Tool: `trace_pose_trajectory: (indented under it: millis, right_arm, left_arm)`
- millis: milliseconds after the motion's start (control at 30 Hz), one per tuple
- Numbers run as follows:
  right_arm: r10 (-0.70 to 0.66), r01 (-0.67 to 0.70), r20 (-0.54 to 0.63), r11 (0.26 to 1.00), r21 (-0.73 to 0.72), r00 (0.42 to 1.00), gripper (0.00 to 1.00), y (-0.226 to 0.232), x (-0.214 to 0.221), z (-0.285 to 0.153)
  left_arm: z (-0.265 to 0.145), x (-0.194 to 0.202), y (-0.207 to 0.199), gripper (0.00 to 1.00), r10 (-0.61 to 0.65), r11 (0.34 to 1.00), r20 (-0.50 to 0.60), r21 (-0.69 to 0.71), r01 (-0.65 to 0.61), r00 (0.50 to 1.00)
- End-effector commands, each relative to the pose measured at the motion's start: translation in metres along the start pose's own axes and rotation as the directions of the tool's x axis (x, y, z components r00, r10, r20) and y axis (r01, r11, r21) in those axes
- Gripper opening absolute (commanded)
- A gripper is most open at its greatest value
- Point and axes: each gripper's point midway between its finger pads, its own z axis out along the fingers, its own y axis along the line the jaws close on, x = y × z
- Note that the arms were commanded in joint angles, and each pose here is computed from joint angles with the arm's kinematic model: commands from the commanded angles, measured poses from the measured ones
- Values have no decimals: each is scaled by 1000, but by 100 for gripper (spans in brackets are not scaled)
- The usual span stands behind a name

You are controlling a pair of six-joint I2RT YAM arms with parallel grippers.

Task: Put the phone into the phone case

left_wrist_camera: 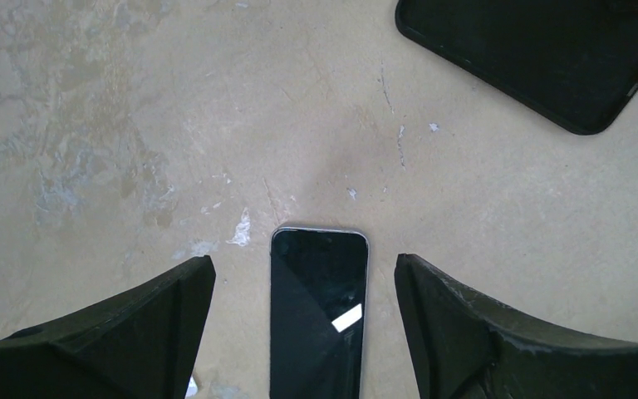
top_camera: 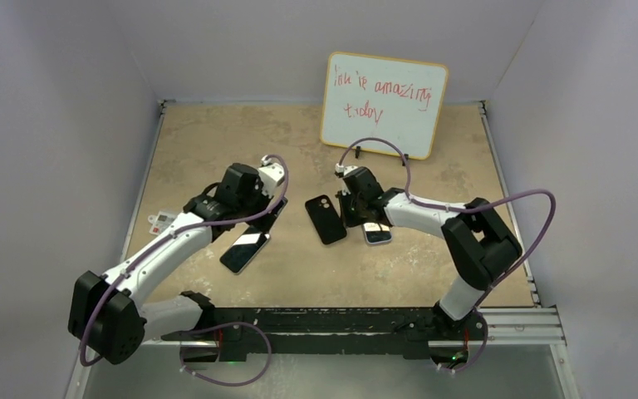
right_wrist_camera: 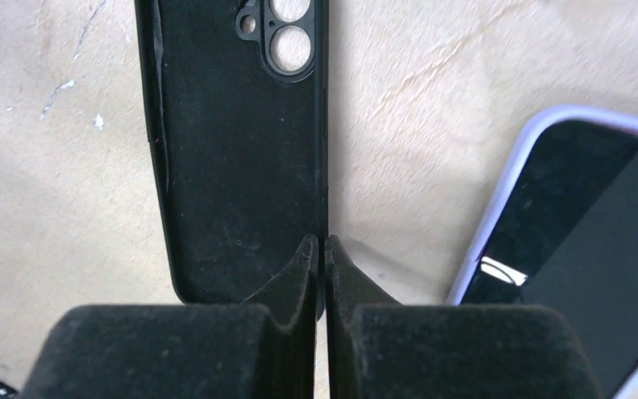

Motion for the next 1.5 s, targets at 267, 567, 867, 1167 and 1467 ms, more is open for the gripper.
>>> trace_pose_trajectory:
  millis: [267, 567, 867, 1167, 1467]
  right_arm:
    - [208, -195, 65, 967, -161, 976, 16, 33, 12, -31]
    - [199, -160, 158, 959, -233, 967, 66, 43, -4, -70]
    - [233, -176, 205, 948, -265, 951, 92, 44, 0, -92]
    - [226, -172, 210, 954, -247, 951, 96, 40, 1, -94]
    - [197, -150, 213, 964, -218, 957, 96, 37, -1, -101]
  left_arm:
    - [46, 37, 3, 87, 164, 985, -225, 87, -148, 960]
    - [60, 68, 9, 93, 174, 982, -361, 134, -134, 916]
    - [65, 77, 12, 92, 181, 978, -384, 164, -126, 905]
    - [65, 80, 6, 90, 191, 972, -379, 203, -120, 906]
    - [64, 91, 2, 90, 198, 961, -443, 265, -84, 874]
